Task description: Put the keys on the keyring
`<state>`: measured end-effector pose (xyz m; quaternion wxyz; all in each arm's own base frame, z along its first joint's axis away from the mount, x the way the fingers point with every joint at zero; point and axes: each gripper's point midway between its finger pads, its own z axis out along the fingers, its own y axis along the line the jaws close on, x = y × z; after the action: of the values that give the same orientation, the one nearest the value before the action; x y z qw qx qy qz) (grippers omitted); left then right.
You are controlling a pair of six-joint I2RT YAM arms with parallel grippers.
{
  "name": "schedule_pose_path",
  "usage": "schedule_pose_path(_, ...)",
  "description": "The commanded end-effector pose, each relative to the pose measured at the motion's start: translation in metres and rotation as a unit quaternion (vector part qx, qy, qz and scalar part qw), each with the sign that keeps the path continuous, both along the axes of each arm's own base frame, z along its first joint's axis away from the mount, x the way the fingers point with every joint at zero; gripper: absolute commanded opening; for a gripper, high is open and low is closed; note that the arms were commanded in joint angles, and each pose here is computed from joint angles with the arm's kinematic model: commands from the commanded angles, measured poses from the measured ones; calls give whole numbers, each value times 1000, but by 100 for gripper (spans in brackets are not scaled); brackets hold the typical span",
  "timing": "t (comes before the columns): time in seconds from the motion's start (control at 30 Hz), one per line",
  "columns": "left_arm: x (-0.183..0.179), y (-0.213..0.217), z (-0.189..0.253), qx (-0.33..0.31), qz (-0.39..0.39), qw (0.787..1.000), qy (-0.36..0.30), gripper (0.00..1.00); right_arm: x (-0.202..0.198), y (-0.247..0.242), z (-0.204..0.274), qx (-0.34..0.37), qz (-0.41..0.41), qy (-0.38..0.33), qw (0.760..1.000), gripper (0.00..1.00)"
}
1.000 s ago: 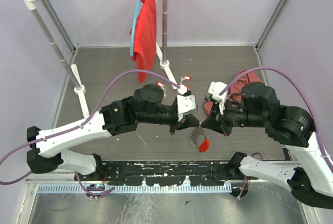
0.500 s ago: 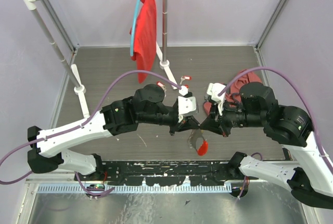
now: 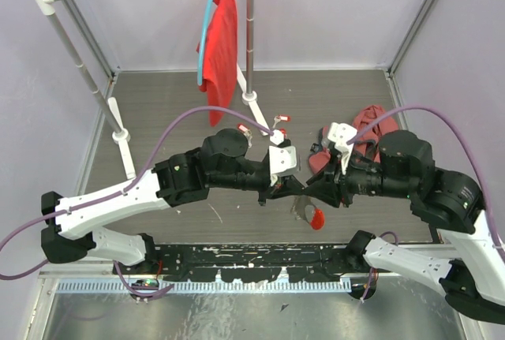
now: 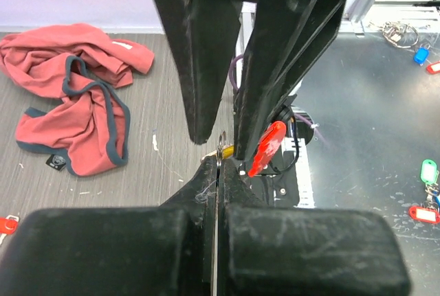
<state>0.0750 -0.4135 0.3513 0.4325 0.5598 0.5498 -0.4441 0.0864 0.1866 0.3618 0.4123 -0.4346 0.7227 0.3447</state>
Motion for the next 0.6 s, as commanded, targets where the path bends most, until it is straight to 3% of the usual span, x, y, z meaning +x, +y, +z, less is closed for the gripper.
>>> schedule_pose_path(0.0,1,-1,23,-56,12,998,-7,0,6,4,31,85,-41,-12,995,33)
schedule_pose_path(0.3,-3,17,45,-130,26,991,1,0,5,-4,42,169,-103,24,980,33)
schedule_pose_path(0.57,13,36,45,-164,96,981,26,0,15,-1,67,337,-147,57,928,40)
